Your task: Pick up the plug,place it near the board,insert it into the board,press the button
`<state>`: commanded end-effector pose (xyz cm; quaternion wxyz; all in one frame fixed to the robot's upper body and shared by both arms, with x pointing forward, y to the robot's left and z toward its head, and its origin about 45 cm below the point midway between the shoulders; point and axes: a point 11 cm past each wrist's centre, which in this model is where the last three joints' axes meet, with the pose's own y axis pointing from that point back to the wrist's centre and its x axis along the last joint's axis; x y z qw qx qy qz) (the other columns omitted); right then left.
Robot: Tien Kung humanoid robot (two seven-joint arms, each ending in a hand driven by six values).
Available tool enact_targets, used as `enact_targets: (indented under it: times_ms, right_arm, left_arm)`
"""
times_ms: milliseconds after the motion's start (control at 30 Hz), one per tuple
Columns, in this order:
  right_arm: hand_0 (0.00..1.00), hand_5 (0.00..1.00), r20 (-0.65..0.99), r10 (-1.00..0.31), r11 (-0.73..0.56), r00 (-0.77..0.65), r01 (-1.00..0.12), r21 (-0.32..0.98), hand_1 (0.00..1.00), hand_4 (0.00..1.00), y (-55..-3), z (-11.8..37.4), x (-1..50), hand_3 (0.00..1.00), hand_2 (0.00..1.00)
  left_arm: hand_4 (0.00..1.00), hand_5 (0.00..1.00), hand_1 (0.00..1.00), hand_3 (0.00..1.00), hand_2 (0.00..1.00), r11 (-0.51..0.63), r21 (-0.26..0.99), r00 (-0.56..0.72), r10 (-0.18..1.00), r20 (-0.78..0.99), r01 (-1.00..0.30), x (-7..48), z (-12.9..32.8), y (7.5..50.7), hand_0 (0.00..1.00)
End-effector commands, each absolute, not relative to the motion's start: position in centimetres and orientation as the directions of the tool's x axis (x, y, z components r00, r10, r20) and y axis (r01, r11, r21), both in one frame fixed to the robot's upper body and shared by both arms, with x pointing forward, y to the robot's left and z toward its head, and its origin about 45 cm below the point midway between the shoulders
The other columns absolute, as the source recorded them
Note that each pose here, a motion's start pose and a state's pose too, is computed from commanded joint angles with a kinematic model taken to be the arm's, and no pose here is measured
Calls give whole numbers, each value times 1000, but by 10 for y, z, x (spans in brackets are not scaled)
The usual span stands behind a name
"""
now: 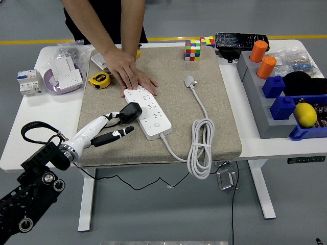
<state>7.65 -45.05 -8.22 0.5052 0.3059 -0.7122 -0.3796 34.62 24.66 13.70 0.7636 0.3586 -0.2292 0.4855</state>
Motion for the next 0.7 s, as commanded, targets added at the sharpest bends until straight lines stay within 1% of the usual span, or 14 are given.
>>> enact_targets:
  times_ms: [267, 700]
  right_arm:
    - [949, 998, 487, -819, 525, -302, -55, 849, 846, 998, -451, -82, 78, 795, 782]
    - [948, 998, 484, -820, 524, -306, -59, 850, 844, 998, -451, -81, 81, 795, 782]
  left_arm:
    - [998, 998, 995, 917, 956, 283, 299, 411, 568, 713, -911, 352, 143, 239, 998]
    - [998, 998, 998, 914, 956, 300, 294, 416, 538, 733, -907, 358, 144, 231, 998]
